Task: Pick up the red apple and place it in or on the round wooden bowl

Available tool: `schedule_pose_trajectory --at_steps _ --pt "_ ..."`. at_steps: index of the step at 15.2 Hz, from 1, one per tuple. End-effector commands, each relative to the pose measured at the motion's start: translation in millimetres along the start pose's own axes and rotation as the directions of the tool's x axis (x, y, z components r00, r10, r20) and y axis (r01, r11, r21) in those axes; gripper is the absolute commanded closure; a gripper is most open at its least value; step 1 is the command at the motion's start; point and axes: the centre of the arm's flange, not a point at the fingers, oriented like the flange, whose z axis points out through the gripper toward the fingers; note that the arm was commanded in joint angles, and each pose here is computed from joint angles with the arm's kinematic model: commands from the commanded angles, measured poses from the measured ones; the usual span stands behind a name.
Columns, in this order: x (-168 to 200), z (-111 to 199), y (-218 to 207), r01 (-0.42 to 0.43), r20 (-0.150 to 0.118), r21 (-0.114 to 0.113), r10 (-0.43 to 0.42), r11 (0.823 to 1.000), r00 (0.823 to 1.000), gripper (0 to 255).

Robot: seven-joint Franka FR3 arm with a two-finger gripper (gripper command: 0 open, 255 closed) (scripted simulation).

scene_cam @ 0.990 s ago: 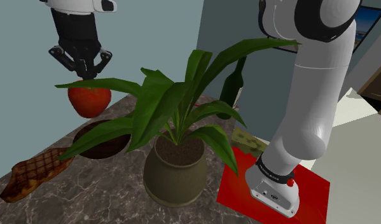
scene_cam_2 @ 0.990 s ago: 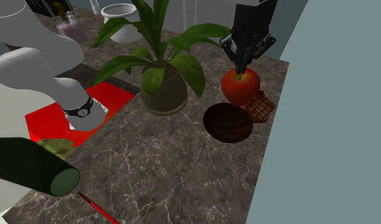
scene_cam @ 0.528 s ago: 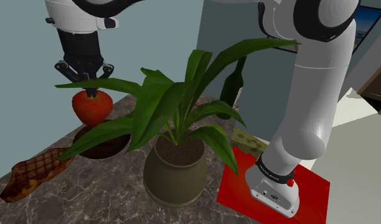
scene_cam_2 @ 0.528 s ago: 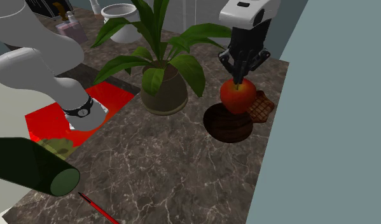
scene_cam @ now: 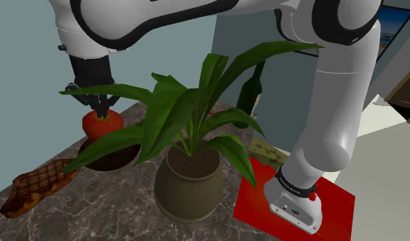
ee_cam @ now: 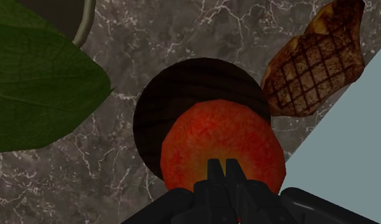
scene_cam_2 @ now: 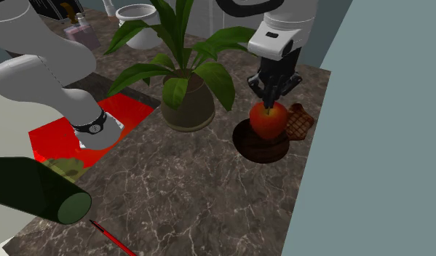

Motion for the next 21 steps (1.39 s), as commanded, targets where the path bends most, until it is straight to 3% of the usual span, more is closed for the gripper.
schedule_pose_trajectory --at_steps 1,9,10,15,19,21 --pt "0.2 9.7 0.9 0.000 0.000 0.001 0.000 1.000 1.000 255" --pt "0.1 15.8 1.2 0.000 0.000 0.001 0.000 1.000 1.000 255" --pt "0.1 15.8 1.2 0.000 0.000 0.001 0.000 1.000 1.000 0" --pt "0.1 15.8 1.2 0.000 0.000 0.001 0.000 1.000 1.000 0" --pt "0.1 -34.2 1.2 0.000 0.000 0.001 0.000 1.000 1.000 0" --pt "0.1 -34.2 1.2 0.000 0.000 0.001 0.000 1.000 1.000 0"
